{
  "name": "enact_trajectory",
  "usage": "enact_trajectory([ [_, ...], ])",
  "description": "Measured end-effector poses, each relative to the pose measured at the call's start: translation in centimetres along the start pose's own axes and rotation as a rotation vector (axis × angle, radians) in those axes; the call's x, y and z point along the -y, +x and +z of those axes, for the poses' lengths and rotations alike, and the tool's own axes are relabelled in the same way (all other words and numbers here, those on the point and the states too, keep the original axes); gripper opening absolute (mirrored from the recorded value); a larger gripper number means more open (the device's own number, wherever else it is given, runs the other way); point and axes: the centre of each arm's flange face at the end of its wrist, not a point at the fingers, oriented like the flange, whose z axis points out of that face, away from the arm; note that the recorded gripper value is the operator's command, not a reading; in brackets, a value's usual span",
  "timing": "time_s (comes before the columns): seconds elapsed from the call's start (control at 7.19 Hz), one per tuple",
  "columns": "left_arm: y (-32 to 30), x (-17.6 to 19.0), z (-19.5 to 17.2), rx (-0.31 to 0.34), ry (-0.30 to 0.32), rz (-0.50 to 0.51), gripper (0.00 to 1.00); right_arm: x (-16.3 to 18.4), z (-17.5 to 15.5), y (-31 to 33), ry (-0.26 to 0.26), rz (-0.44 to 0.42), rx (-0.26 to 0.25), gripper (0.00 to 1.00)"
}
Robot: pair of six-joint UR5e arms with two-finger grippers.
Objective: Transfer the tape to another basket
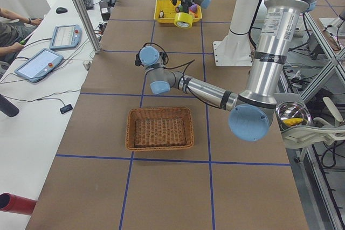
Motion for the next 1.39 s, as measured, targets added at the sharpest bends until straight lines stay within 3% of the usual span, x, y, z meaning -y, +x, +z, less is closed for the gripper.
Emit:
enact_trajectory([
  [0.42,6.8,0.6,3.7,-0.169,-0.006,-0.213,0.98,-0.1,-0.1,-0.1,0.008,0.015,0.033,0.0],
  [0.56,9.0,0.3,4.9,-0.239,0.018,-0.269,0.98,-0.1,0.0,0.2,0.008,0.02,0.051,0.0],
  [0.97,15.1,-0.9,6.8,-0.555,0.076,-0.457,0.98,0.1,0.1,1.8,0.002,0.051,0.144,0.0],
  [1.25,17.9,-3.1,9.1,-0.776,0.093,-0.497,0.97,-0.3,0.7,3.2,-0.003,0.046,0.222,0.0],
  [1.39,18.8,-3.6,9.8,-0.832,0.102,-0.504,0.97,-0.4,1.2,3.7,-0.005,0.041,0.266,0.0],
])
